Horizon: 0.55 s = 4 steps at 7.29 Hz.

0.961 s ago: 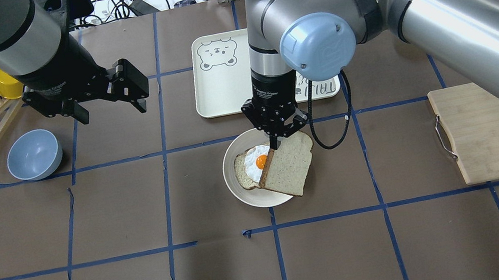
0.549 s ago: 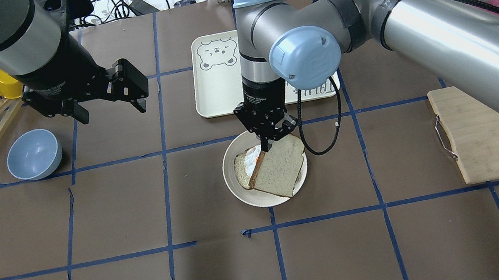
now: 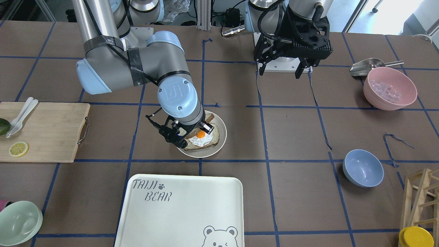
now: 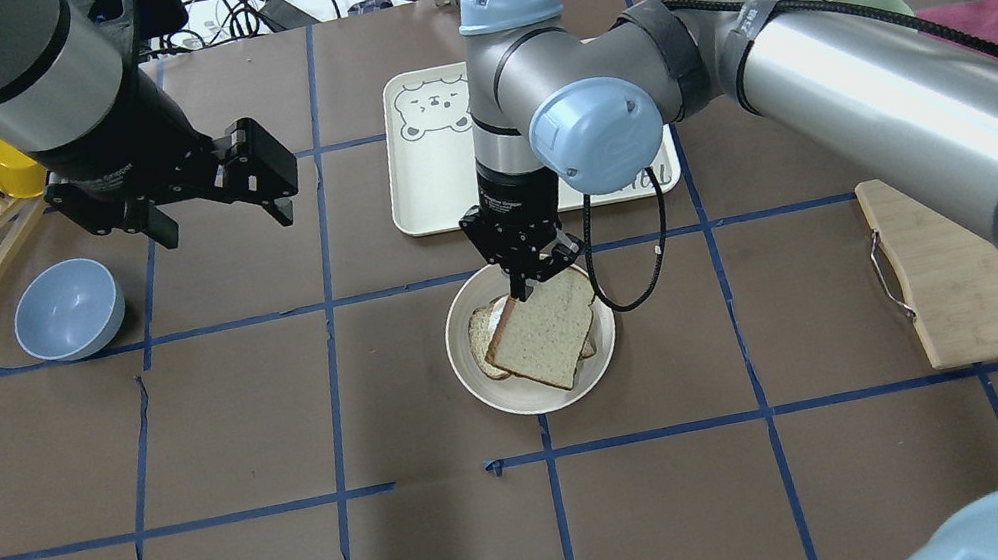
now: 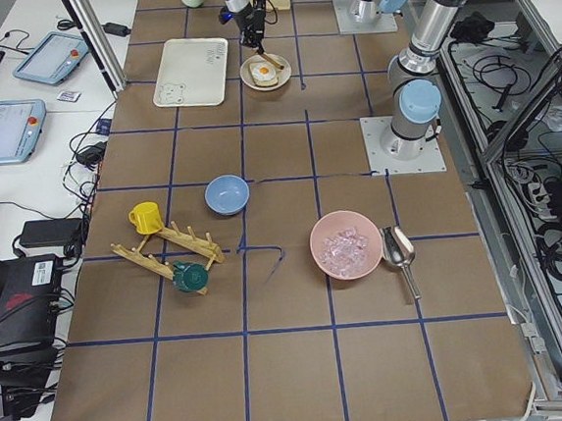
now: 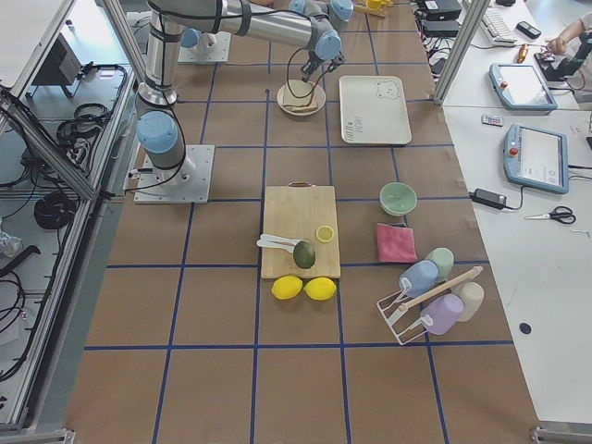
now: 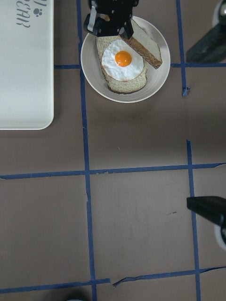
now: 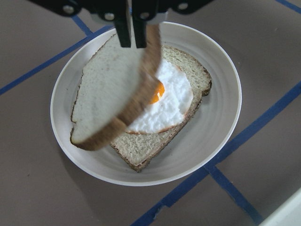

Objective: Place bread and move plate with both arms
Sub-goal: 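Lay the bread on the egg toast and open the right gripper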

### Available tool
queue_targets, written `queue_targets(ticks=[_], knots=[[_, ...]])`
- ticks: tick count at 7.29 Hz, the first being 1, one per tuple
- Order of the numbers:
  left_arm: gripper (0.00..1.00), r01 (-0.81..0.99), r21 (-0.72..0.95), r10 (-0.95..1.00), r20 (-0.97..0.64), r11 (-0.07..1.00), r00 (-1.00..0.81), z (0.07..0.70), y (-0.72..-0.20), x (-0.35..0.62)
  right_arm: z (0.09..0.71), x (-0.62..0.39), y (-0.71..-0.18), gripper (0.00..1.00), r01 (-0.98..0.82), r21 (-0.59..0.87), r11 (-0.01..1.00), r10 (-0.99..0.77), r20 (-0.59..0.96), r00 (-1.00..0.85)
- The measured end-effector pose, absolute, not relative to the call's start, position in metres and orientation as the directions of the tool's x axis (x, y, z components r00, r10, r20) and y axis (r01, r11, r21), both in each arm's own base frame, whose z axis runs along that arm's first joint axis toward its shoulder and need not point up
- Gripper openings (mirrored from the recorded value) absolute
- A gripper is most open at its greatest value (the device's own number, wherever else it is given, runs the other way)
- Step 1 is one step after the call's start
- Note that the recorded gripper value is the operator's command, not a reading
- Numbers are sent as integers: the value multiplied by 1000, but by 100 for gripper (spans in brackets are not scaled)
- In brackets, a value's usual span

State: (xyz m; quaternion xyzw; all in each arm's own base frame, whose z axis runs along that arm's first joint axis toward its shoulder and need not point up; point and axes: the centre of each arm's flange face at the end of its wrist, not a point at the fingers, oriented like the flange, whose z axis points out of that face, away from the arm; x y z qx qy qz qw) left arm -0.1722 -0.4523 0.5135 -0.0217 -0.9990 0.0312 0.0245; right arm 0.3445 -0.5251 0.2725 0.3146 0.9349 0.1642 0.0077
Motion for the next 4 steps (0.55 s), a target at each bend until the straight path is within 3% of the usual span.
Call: queue_targets(ticks=[2,3,4], knots=[[100,42,-63,45,48,997,-998,514,-452,-172,275,349,-529,42,577,286,765,590,49,-806],[100,42,-63,45,48,997,-998,514,-452,-172,277,352,-529,65,568,275,776,582,36,-812],[100,42,-63,45,48,997,-998,514,-452,-172,287,349,-531,100,531,256,808,547,9,-837]])
